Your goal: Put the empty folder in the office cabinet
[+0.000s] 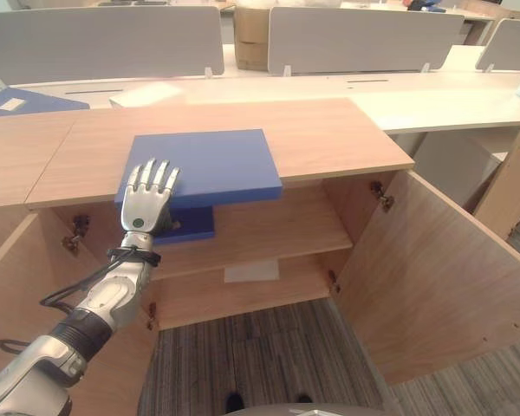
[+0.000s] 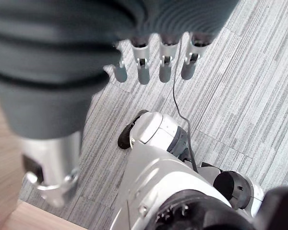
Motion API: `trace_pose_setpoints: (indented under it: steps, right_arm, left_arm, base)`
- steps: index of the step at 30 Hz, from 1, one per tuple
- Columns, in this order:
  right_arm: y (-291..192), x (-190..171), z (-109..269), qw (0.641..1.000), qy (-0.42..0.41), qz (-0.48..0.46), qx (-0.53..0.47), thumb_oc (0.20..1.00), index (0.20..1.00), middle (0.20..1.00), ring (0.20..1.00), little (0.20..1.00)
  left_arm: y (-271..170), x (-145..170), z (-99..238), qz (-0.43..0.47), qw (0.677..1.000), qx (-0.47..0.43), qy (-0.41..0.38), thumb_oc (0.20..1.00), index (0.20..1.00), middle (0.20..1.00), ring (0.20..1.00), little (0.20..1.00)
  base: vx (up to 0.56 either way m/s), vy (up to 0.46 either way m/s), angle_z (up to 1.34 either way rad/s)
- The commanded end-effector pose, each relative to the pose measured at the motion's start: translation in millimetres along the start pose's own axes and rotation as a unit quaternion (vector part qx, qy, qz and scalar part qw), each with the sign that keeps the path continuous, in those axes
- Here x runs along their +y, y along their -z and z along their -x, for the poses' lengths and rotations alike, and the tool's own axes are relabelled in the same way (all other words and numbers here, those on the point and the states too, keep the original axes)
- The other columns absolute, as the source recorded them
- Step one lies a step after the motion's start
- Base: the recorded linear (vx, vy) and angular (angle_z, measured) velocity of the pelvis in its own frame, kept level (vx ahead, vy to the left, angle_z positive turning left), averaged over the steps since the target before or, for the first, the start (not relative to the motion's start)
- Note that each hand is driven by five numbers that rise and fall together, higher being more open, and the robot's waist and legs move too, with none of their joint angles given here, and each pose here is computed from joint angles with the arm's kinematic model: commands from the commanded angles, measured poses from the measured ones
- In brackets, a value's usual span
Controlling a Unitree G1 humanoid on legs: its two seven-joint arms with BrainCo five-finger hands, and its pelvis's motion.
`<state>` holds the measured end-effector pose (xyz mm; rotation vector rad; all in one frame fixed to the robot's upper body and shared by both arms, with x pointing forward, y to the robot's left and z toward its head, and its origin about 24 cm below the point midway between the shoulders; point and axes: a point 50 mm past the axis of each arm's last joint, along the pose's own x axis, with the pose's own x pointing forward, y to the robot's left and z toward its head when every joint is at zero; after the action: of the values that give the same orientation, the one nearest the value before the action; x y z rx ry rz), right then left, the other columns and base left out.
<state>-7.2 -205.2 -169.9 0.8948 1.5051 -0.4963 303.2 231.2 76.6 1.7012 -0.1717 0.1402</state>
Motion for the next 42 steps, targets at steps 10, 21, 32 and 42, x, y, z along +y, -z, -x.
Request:
trace_pose_setpoints:
  steps: [10, 21, 32, 42]
  right_arm:
    - [-14.8, 2.2, 4.2, 1.0, -0.001, 0.022, -0.011, 1.0, 1.0, 1.0, 1.0, 1.0]
    - [-20.1, -3.3, 7.8, 1.0, 0.005, 0.019, -0.021, 1.0, 1.0, 1.0, 1.0, 1.0]
    - [-16.9, 4.3, 3.6, 1.0, -0.006, 0.022, -0.019, 1.0, 1.0, 1.0, 1.0, 1.0]
    - [-6.1, 21.1, -6.3, 1.0, -0.025, 0.0, -0.017, 1.0, 1.0, 1.0, 1.0, 1.0]
  left_arm:
    - [10.6, 31.8, -33.5, -0.003, 0.997, 0.019, -0.079, 1.0, 1.0, 1.0, 1.0, 1.0]
    - [8.5, 27.4, -35.8, 0.019, 0.998, 0.01, -0.053, 0.2, 0.2, 0.2, 0.2, 0.2]
    - [-16.7, 77.5, -43.3, 0.307, 0.939, -0.034, -0.149, 0.2, 0.2, 0.2, 0.2, 0.2]
    - [-55.0, 176.0, -13.4, 0.668, 0.692, -0.217, -0.168, 0.2, 0.2, 0.2, 0.2, 0.2]
  base:
    - [0.0, 0.001, -0.01]
    - [0.01, 0.004, -0.03]
    - [-0.01, -0.01, 0.01]
    - [-0.01, -0.054, 0.14]
